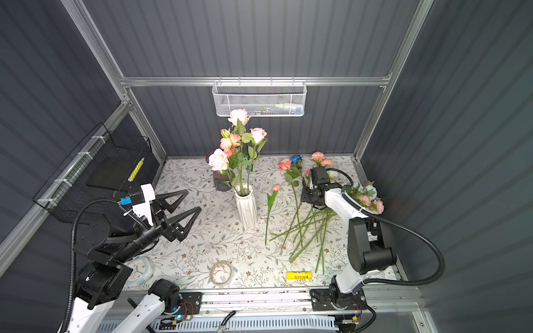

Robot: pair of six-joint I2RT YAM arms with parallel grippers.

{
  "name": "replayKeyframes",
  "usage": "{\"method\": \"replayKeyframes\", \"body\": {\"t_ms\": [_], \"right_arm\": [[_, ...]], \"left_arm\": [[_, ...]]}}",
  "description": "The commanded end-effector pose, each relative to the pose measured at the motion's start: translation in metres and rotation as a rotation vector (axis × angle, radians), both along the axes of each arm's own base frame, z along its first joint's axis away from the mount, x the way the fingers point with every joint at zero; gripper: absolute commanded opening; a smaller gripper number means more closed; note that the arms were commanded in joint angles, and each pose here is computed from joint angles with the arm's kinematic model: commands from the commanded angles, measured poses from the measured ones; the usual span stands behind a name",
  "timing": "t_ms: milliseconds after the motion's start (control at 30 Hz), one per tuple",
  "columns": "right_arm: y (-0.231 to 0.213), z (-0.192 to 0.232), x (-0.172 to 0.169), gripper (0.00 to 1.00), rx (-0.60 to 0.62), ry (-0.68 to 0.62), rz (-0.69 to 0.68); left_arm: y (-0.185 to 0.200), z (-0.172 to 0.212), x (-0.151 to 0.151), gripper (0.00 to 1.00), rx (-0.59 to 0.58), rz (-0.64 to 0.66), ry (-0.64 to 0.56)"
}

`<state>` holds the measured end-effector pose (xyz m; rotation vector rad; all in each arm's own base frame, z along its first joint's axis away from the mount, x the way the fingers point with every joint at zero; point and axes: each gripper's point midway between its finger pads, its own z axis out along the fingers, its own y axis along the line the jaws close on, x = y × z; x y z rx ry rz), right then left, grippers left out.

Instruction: Arrange the flowers into the vase

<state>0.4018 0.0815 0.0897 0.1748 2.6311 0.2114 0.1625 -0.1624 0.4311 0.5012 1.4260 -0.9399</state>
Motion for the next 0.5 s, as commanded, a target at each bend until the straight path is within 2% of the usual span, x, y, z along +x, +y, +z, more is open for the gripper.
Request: {"method": "replayKeyframes", "body": {"t_ms": [0,67,200,333,467], "right_arm": [[-0.01,-0.015,-0.002,0.51,-0.122,0.068,0.021],[-0.015,-0.021,0.003,0.46,-0.157,0.069,0.009],[-0.019,-0.029,0.009,0.42,-0.194,0.077,0.013],[-0.012,-0.034,0.014,0.25,-0.179,0.09,0.049],[-0.007,-0.023,0.021,0.09,-0.159,0.039,0.062]], "left_arm": [[0.001,0.001,-0.004,0.96,0.012,-0.002,-0.013],[0.002,0.002,-0.005,0.96,0.011,0.001,-0.016],[0.002,0.002,-0.005,0.96,0.012,0.0,-0.016],[0.003,0.002,-0.005,0.96,0.01,0.002,-0.015],[0.002,0.003,-0.005,0.97,0.008,0.003,-0.013]]}}
